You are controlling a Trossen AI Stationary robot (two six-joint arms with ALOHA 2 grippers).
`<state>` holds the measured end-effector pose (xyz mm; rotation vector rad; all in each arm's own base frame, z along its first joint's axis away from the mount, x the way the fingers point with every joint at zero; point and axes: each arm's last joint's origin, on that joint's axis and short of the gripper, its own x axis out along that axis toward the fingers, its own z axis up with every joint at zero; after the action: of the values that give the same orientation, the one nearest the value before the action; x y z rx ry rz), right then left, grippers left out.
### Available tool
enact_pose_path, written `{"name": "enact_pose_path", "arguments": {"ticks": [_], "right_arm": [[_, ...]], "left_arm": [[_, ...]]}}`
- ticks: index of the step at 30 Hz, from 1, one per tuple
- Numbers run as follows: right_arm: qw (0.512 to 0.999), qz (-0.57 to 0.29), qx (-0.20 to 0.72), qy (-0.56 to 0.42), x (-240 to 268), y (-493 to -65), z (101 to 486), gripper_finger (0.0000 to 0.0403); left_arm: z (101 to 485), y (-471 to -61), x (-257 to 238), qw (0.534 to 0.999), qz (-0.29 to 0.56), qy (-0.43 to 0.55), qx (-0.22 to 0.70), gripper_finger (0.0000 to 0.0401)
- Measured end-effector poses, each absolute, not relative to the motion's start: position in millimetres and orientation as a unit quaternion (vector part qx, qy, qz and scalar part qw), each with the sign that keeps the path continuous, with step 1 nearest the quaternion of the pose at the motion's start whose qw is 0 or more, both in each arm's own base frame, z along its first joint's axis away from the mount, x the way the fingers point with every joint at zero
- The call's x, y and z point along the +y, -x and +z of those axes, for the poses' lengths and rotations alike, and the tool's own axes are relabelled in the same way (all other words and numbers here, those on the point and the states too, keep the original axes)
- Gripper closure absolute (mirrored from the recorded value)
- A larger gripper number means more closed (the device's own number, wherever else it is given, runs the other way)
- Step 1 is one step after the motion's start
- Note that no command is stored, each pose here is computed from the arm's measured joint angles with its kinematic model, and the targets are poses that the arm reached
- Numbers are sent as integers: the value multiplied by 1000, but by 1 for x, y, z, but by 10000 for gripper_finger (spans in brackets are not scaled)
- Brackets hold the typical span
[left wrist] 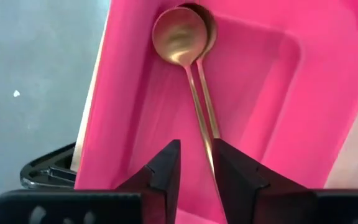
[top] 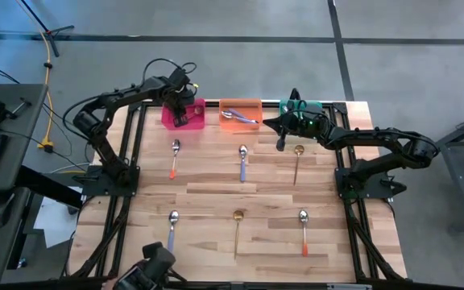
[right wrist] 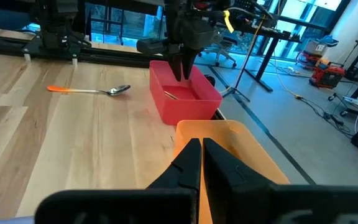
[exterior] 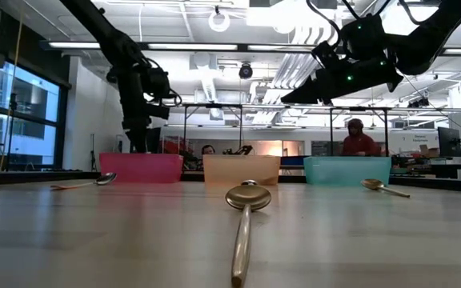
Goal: Sort silverware by color (type)
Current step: Put the top gold spoon into the pink bin
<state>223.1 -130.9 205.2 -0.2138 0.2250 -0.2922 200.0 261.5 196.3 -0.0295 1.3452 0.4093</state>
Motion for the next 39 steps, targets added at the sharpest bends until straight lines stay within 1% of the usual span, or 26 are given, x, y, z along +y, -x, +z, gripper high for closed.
{"name": "enact_pose_path", "arguments": {"ticks": [5,10,15,18,22,24,26,30,33,37,39], "right_arm": [[977,-144,120,100,-131,-223,203,403],[977,-145,130,83,-130,-222,201,403],[971,-170,150,73,-123,-226,198,403],[965,-190,169,67,-115,-229,195,403],[954,-226,197,25,-103,-232,188,403],[943,-255,212,-13,-98,-233,184,402],[926,-290,236,-55,-93,-231,178,398],[886,-349,281,-120,-84,-224,165,374],[862,-374,300,-165,-81,-219,159,346],[831,-398,326,-211,-79,-214,154,309],[813,-411,349,-220,-84,-213,160,294]], "left_arm": [[207,-202,249,788,212,-20,578,358],[228,-201,229,824,257,-35,504,396],[236,-202,198,859,270,-53,432,397],[231,-204,177,876,266,-51,399,399],[219,-210,154,904,261,-40,336,400],[208,-213,144,920,244,-24,306,400],[201,-215,136,941,209,-4,265,401],[191,-216,122,974,131,35,182,401],[189,-214,117,985,97,49,133,401],[189,-212,114,991,67,50,108,401],[190,-213,113,992,52,49,102,401]]}}
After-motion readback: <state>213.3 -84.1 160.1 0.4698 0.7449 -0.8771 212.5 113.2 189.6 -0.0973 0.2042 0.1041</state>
